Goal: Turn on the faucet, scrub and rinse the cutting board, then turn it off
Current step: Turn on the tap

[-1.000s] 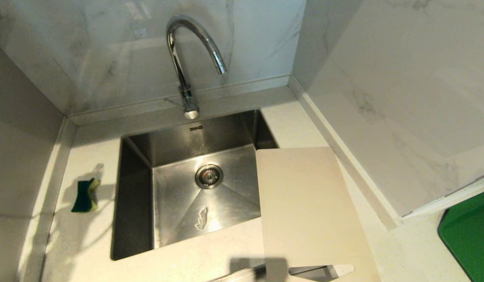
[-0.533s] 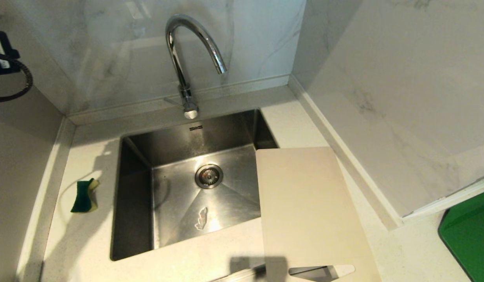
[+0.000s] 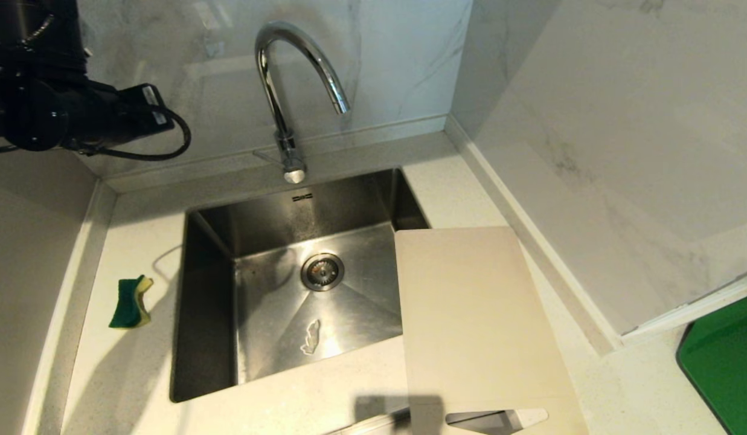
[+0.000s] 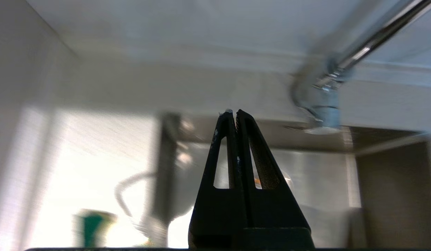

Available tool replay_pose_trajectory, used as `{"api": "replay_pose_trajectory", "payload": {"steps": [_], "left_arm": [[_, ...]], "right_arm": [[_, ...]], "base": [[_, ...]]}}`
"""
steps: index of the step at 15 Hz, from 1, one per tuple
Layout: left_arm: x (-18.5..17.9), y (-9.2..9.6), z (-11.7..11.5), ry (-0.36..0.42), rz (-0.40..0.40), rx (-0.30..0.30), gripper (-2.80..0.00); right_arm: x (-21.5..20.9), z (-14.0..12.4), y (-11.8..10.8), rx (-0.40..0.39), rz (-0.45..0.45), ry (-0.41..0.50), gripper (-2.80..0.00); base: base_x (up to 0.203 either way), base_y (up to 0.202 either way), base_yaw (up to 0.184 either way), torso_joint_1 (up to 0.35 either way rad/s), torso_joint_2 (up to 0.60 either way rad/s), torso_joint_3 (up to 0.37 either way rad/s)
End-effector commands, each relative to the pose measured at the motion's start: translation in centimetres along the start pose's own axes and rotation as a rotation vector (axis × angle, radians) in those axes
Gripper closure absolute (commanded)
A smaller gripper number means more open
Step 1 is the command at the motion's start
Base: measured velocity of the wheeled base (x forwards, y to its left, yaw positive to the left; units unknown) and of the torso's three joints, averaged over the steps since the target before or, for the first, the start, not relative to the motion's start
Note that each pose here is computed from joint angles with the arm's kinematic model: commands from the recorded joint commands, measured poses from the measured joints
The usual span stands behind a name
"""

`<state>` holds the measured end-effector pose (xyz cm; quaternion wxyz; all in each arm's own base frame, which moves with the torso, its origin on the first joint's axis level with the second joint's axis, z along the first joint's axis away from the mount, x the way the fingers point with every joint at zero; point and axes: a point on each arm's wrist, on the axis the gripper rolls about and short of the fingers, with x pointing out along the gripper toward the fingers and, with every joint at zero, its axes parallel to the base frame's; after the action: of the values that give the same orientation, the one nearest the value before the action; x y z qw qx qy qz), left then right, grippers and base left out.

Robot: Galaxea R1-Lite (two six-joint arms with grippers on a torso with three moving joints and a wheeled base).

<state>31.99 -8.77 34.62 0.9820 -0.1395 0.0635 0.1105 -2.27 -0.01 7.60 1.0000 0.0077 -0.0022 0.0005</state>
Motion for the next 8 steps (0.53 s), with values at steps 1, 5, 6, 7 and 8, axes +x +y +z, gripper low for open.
{"api": "replay_pose_trajectory", "payload": {"steps": [1,5,6,7,8], "left_arm": [[2.1,-2.4,-1.6,0.082,0.002,-0.108,0.00],[4.2,-4.5,-3.8,0.143,0.001,-0.324,0.00],[4.7,-5.1,-4.2,0.132,-0.018,-0.361,0.00],[4.7,-6.0,-4.4,0.111,-0.056,-0.397,0.00],[4.9,-6.6,-4.6,0.092,-0.084,-0.443,0.00]], "right_arm": [[0.0,0.0,0.0,0.000,-0.001,0.000,0.00],[0.0,0.0,0.0,0.000,0.000,0.000,0.00],[0.0,0.0,0.0,0.000,0.000,0.000,0.00],[0.0,0.0,0.0,0.000,0.000,-0.002,0.00],[0.0,0.0,0.0,0.000,0.000,-0.001,0.00]], "base": [[0.000,0.000,0.000,0.000,0.00,0.000],[0.000,0.000,0.000,0.000,0.00,0.000],[0.000,0.000,0.000,0.000,0.00,0.000],[0.000,0.000,0.000,0.000,0.00,0.000],[0.000,0.000,0.000,0.000,0.00,0.000]]}}
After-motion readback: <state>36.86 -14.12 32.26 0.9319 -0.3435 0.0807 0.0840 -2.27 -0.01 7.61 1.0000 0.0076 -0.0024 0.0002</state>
